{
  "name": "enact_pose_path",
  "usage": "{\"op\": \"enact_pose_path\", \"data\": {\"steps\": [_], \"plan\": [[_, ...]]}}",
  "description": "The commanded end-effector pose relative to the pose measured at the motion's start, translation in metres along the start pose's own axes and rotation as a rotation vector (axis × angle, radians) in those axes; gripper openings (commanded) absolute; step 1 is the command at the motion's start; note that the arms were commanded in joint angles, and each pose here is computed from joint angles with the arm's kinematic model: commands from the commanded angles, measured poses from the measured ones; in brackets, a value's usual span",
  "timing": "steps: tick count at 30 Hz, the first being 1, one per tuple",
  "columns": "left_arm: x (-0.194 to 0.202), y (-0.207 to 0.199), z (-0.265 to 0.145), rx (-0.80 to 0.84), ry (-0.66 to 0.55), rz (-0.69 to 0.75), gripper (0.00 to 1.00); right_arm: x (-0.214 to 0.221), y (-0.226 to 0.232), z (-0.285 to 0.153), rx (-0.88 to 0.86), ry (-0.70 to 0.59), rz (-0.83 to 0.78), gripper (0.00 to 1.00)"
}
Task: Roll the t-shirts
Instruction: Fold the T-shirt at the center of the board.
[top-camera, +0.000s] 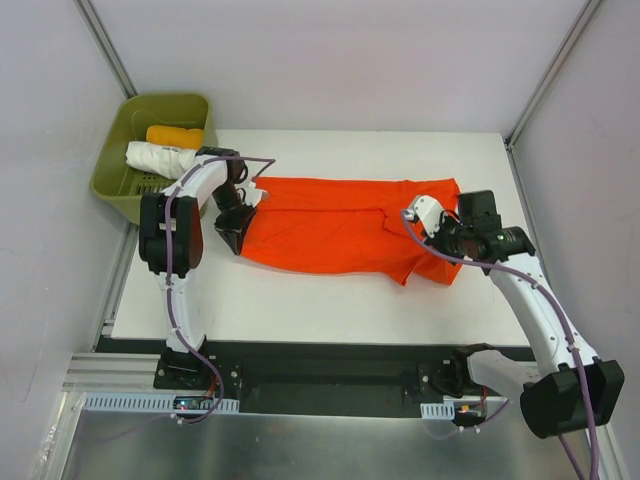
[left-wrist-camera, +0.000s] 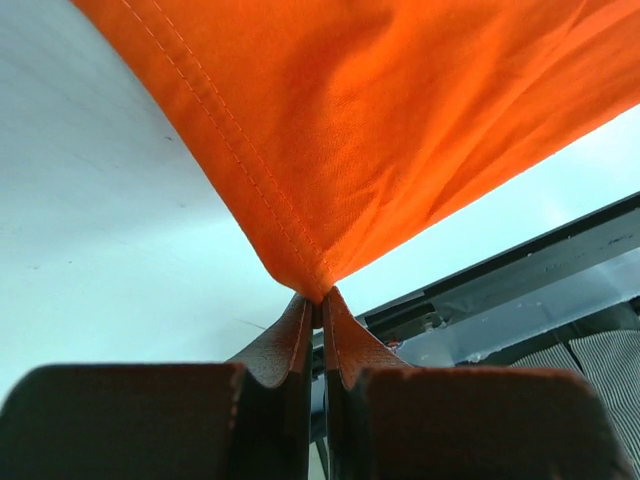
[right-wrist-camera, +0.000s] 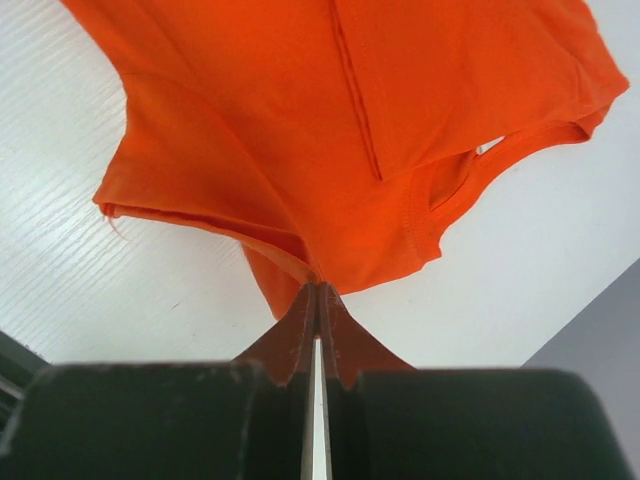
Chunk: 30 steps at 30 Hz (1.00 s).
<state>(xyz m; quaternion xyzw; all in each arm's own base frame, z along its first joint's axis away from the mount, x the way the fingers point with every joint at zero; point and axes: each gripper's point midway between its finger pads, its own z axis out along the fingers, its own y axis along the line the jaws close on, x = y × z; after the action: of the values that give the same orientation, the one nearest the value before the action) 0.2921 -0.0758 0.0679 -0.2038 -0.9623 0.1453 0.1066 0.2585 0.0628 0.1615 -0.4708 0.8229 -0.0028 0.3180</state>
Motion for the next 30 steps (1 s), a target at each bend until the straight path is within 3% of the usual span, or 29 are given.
{"op": "enact_pose_path", "data": {"steps": [1, 15, 30], "plan": [[-0.006, -0.006, -0.026, -0.025, -0.076, -0.009, 0.0, -0.016, -0.03, -0.011, 0.101, -0.024, 0.023, 0.01], [-0.014, 0.005, -0.032, -0.087, -0.088, -0.022, 0.0, -0.033, -0.085, -0.018, 0.189, -0.018, 0.026, 0.01], [-0.046, 0.027, -0.034, -0.156, -0.104, -0.017, 0.0, -0.058, -0.135, 0.011, 0.186, -0.003, -0.023, 0.01]]}}
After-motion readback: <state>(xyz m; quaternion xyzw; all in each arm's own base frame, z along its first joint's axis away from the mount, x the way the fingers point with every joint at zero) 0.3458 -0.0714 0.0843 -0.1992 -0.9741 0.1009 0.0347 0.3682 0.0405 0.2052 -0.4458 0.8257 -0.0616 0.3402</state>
